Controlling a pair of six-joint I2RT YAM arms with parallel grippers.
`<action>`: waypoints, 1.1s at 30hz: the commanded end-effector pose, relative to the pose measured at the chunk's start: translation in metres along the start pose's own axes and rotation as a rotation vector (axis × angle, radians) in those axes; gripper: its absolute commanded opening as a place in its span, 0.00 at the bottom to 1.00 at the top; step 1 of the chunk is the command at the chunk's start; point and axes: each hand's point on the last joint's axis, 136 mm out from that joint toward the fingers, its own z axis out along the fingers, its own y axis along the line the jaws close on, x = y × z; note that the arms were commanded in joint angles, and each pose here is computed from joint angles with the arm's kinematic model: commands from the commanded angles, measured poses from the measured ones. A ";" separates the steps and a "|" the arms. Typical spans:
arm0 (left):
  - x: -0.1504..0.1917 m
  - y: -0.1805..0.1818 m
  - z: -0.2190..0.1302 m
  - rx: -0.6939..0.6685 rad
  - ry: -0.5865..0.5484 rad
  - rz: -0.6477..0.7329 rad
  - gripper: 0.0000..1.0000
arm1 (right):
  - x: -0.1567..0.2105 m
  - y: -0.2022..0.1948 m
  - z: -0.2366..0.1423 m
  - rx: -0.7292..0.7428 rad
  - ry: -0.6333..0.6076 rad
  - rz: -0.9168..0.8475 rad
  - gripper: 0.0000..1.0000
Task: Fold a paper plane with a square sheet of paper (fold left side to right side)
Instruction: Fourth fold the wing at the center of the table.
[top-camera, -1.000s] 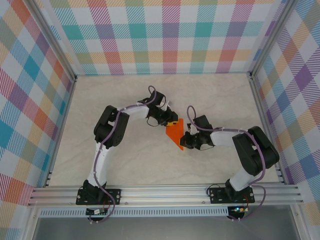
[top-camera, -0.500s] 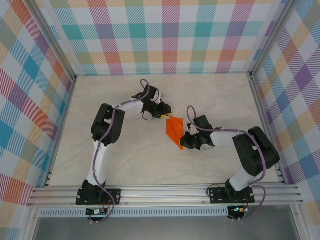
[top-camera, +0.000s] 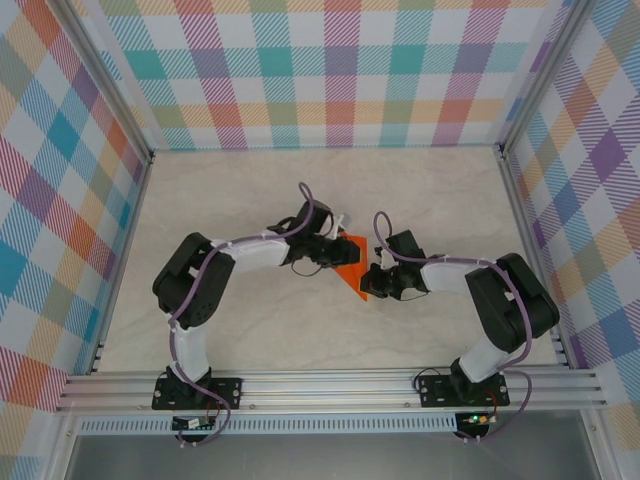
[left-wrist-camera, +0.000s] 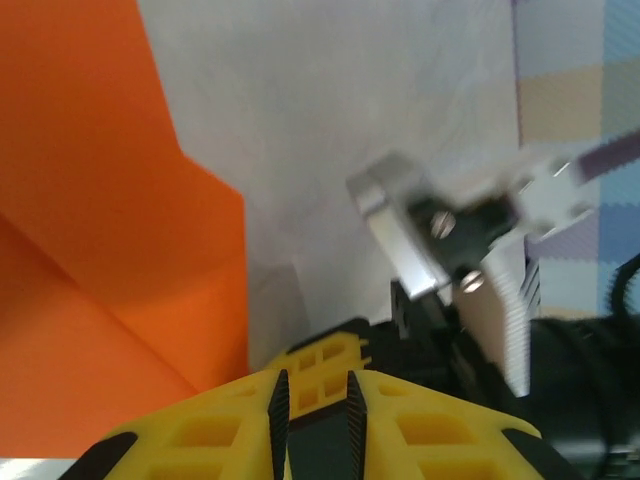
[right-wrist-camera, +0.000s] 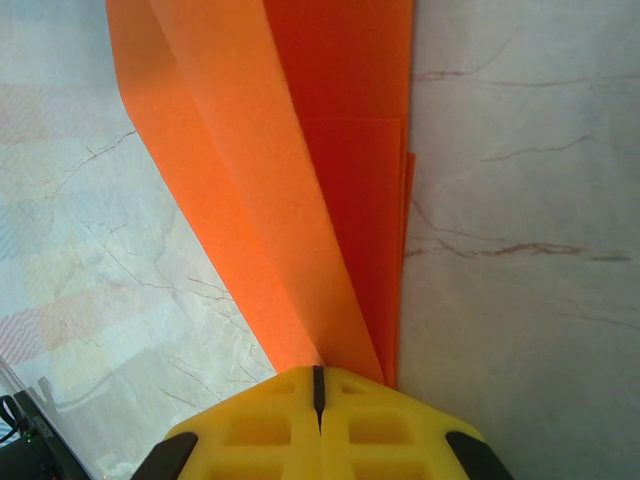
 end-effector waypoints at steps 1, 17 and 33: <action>0.003 0.002 0.014 0.024 0.012 -0.012 0.23 | 0.047 -0.058 0.003 0.211 0.148 0.111 0.00; 0.015 0.032 0.044 -0.056 0.057 -0.066 0.21 | 0.047 -0.061 0.004 0.223 0.155 0.109 0.00; -0.028 0.087 0.037 -0.175 -0.012 -0.113 0.20 | 0.049 -0.064 0.000 0.247 0.163 0.099 0.00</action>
